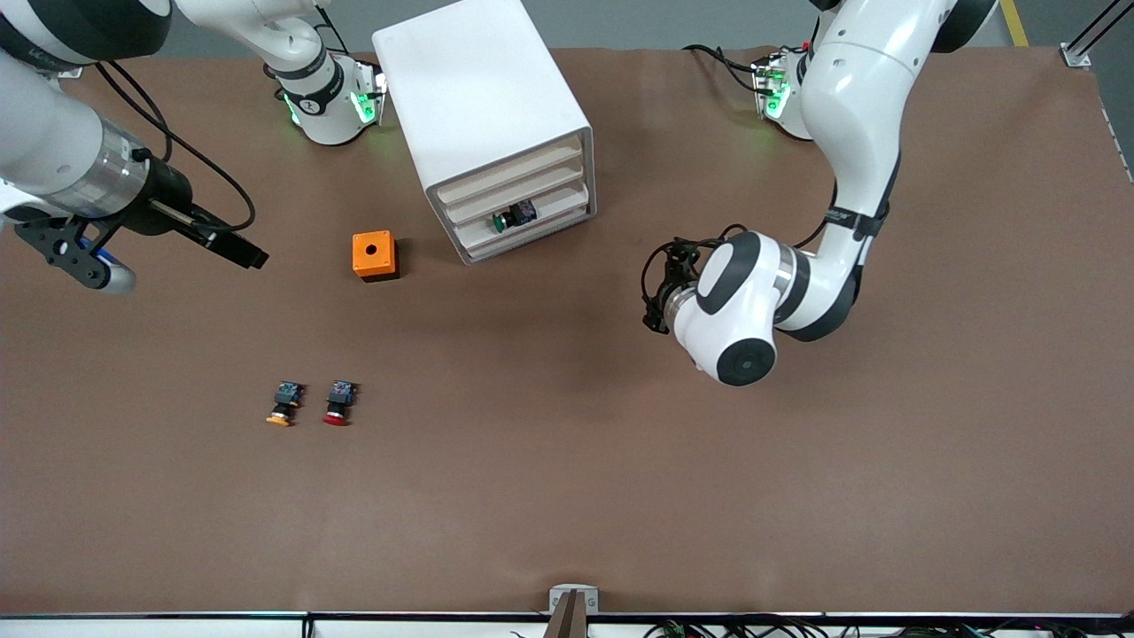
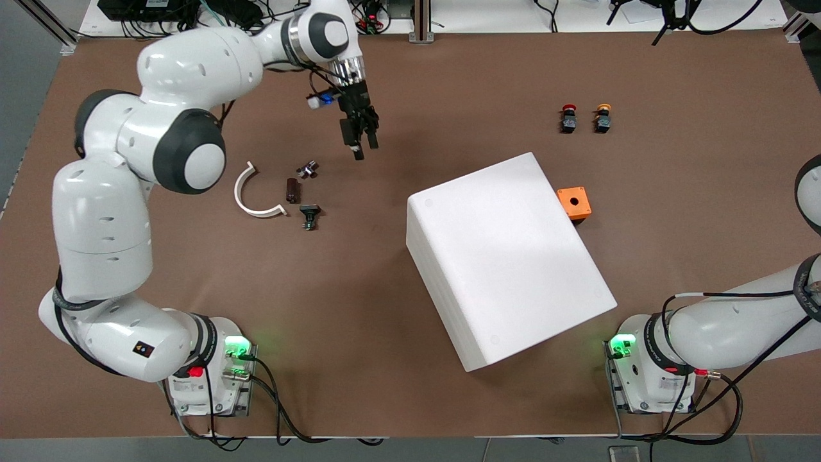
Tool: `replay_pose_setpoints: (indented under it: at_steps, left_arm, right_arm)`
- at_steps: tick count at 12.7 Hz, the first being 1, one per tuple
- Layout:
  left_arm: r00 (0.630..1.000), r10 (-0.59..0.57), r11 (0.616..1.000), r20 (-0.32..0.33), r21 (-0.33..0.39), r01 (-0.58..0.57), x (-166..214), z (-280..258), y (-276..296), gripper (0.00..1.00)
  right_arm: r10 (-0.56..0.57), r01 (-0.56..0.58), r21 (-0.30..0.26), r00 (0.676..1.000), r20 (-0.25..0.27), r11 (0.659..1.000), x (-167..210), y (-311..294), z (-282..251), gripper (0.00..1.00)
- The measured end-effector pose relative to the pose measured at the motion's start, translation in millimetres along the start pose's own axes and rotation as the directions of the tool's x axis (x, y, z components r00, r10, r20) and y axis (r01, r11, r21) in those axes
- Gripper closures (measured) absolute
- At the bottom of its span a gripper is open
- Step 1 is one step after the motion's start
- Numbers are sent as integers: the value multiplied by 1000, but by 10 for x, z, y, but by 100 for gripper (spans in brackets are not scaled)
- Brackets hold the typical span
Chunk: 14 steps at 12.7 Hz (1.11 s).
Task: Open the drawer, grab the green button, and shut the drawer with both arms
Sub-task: 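Grasp the drawer handle with the left gripper while the right gripper approaches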
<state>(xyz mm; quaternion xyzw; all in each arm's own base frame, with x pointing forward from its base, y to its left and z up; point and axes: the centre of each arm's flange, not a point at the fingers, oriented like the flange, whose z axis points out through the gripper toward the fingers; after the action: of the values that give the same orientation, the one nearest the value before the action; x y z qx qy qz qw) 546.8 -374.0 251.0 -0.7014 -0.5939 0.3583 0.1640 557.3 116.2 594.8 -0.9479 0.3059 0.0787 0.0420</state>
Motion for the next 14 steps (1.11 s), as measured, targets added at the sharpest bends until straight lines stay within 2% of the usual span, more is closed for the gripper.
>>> replay_pose_setpoints:
  at_steps: [2, 5, 6, 9, 10, 11, 12, 14]
  left_arm:
    - [984, -169, 983, 58, 88, 164, -179, 426, 127, 7]
    - [901, -395, 916, 179, 150, 372, -358, 766, 366, 7]
    - [878, -437, 897, 195, 162, 410, -417, 845, 402, 7]
    - [852, -492, 868, 179, 185, 462, -655, 1116, 379, 12]
    - [848, -499, 863, 181, 193, 466, -695, 1143, 368, 17]
    - [845, -502, 861, 182, 199, 468, -716, 1155, 359, 18]
    - [847, -501, 861, 178, 203, 467, -744, 1185, 346, 23]
    - [855, -497, 860, 150, 214, 463, -835, 1343, 303, 24]
  right_arm:
    - [56, -56, 1, 998, 21, 998, -102, -135, 75, 0]
    - [137, -137, -8, 990, 14, 991, -450, -554, 269, 0]
    - [162, -162, -9, 987, 14, 987, -558, -678, 337, 0]
    - [240, -240, -7, 969, 53, 971, -754, -906, 498, 0]
    - [263, -263, -6, 963, 57, 965, -788, -968, 552, 0]
    - [290, -290, -3, 955, 57, 957, -838, -1046, 609, 0]
    - [313, -313, -1, 948, 55, 950, -914, -1135, 668, 0]
    - [336, -336, -9, 940, 51, 942, -1107, -1300, 795, 0]
